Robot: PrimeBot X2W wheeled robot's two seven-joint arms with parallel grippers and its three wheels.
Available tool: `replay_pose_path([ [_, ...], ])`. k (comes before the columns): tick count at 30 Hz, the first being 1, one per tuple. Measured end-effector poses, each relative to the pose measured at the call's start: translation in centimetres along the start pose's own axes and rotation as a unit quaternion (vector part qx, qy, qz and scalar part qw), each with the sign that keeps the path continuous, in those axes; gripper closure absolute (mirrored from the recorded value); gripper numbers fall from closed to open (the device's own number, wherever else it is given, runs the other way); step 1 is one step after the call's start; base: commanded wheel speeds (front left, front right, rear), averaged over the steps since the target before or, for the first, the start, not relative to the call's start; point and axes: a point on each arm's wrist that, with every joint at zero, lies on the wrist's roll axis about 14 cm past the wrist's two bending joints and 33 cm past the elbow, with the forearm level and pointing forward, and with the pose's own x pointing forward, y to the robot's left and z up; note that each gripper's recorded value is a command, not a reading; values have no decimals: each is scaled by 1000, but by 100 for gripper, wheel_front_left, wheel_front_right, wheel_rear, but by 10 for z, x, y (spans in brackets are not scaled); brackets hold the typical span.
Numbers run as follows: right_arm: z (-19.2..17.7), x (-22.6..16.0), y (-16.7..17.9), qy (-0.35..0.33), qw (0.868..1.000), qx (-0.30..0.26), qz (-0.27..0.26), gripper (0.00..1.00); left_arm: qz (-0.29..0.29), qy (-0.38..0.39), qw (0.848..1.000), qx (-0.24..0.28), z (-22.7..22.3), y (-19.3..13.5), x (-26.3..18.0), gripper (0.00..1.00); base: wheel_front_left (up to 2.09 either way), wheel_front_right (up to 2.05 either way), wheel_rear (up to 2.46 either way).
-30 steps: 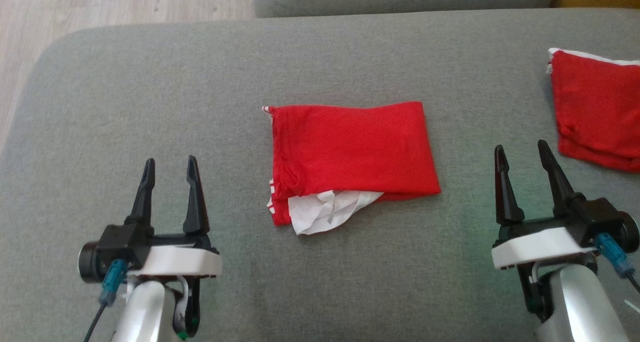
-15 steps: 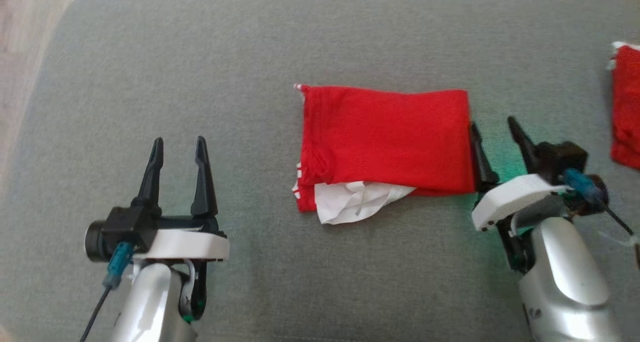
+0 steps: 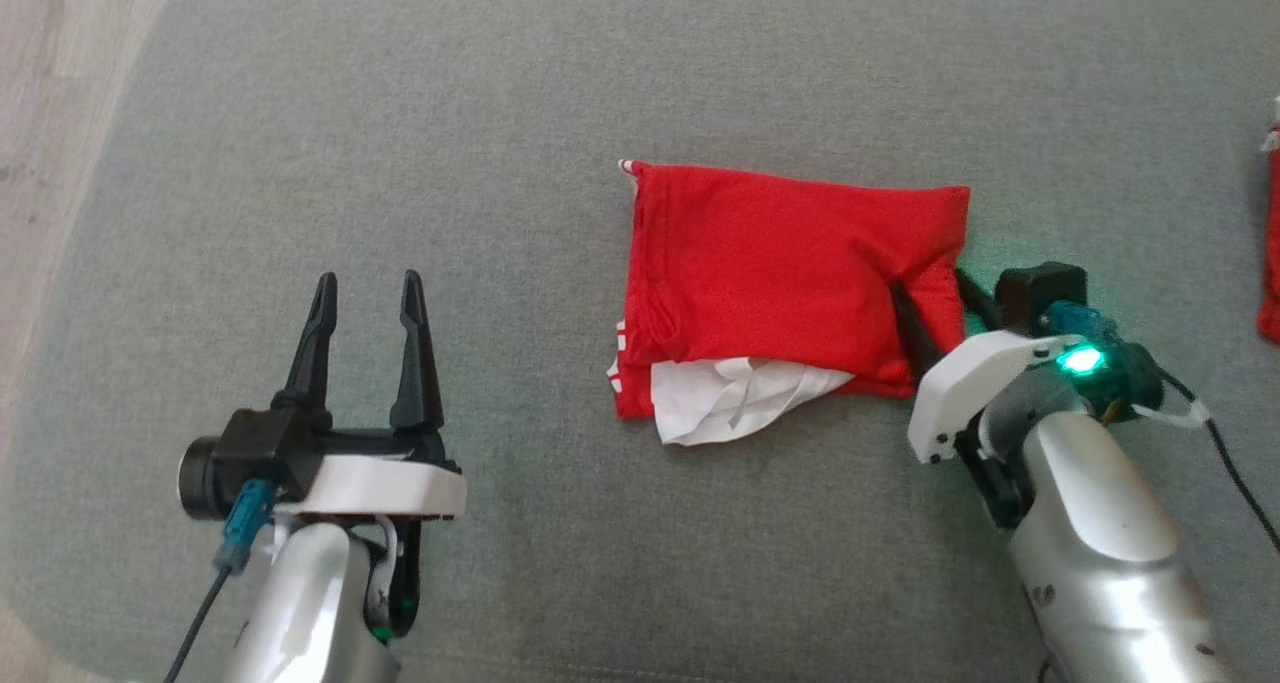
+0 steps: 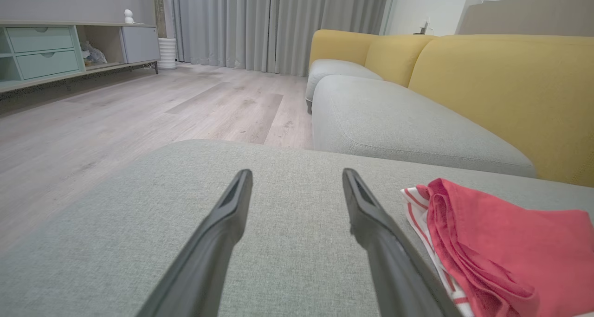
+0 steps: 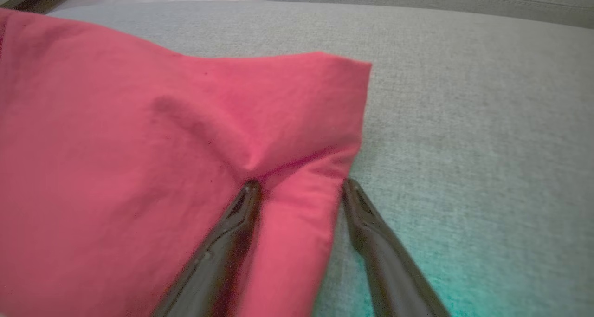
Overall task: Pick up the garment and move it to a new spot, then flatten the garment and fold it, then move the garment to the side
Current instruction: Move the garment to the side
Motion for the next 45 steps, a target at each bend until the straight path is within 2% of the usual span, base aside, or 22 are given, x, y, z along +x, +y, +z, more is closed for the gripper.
replay_pose_path([
  [5, 4, -6, -1, -18, 1000, -8, -3, 100, -8, -5, 1000, -1, 3, -6, 2, 0, 0, 0, 0],
  [12, 16, -19, -24, -52, 997, -27, -40, 100, -21, -17, 1000, -1, 12, -16, 3, 0, 0, 0, 0],
  [19, 33, -42, -48, -74, 987, -121, -78, 100, -40, -29, 999, -4, 20, -30, 4, 0, 0, 0, 0],
  [22, 34, -59, -77, -65, 979, -161, -109, 100, -55, -33, 998, -2, 22, -41, 7, 0, 0, 0, 0],
  [26, 40, -91, -135, -45, 962, -210, -168, 100, -79, -35, 996, -3, 23, -58, 11, 0, 0, 0, 0],
  [27, 40, -91, -135, -45, 962, -210, -168, 100, -79, -35, 996, -3, 23, -58, 11, 0, 0, 0, 0],
  [28, 43, -109, -166, -31, 952, -230, -200, 100, -90, -34, 995, -4, 21, -66, 13, 0, 0, 0, 0],
  [30, 44, -125, -197, -11, 942, -243, -232, 100, -101, -28, 995, -6, 17, -73, 16, 0, 0, 0, 0],
  [38, 71, -159, -272, 2, 914, -243, -324, 100, -111, -2, 994, -6, -5, -80, 24, 0, 0, 0, 0],
  [45, 63, -158, -301, 35, 905, -227, -358, 100, -110, 5, 994, -8, -13, -77, 36, 0, 0, 0, 0],
])
